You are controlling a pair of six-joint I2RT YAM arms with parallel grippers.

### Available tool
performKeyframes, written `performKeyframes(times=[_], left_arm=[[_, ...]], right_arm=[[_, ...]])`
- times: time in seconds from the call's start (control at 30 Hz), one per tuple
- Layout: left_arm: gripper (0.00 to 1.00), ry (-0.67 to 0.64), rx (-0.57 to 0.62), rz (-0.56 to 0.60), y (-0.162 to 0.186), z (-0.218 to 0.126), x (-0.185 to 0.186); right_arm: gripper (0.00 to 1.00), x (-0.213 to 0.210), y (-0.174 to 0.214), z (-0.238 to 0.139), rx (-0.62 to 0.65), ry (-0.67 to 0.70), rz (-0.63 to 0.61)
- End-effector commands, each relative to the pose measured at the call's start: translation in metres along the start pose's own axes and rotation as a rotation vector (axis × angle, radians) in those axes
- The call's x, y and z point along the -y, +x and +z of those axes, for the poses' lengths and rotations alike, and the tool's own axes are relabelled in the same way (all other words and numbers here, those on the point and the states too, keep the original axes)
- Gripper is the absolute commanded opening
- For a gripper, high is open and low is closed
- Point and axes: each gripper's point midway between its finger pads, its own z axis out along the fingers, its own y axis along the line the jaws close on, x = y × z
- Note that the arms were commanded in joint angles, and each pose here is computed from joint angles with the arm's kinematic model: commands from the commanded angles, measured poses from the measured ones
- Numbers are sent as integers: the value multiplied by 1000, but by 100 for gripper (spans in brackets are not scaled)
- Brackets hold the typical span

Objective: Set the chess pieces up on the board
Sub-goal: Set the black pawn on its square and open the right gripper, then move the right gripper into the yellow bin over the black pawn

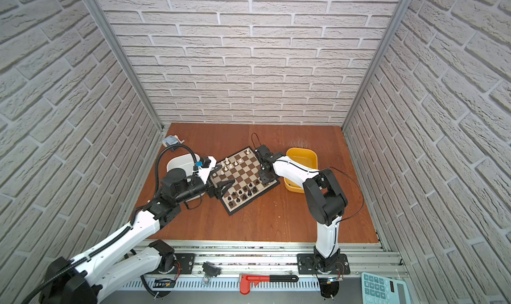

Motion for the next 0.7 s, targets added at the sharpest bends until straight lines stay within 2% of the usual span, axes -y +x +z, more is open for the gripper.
performKeyframes(times=[0.0, 0.13, 0.23, 0.33, 0.43, 0.57, 0.67], left_arm=[[98, -30, 31, 5, -5, 0, -6], [98, -83, 20, -40, -6, 1, -16], [98, -96, -5, -59, -4, 3, -21], [98, -95, -22, -68, -1, 4, -21], [99, -95, -22, -71, -2, 4, -21], [98, -117, -25, -68, -3, 4, -25], [98, -136, -21, -62, -3, 2, -28]], right_arm=[[38, 14, -36, -45, 154, -43, 90], [50, 70, -40, -74, 261, -50, 274], [74, 111, -14, -63, 220, -28, 415], [84, 130, 15, -46, 138, -5, 509], [88, 136, 36, -31, 97, 13, 552], [83, 131, 53, -9, 16, 20, 549], [83, 120, 63, 3, -35, -18, 552]])
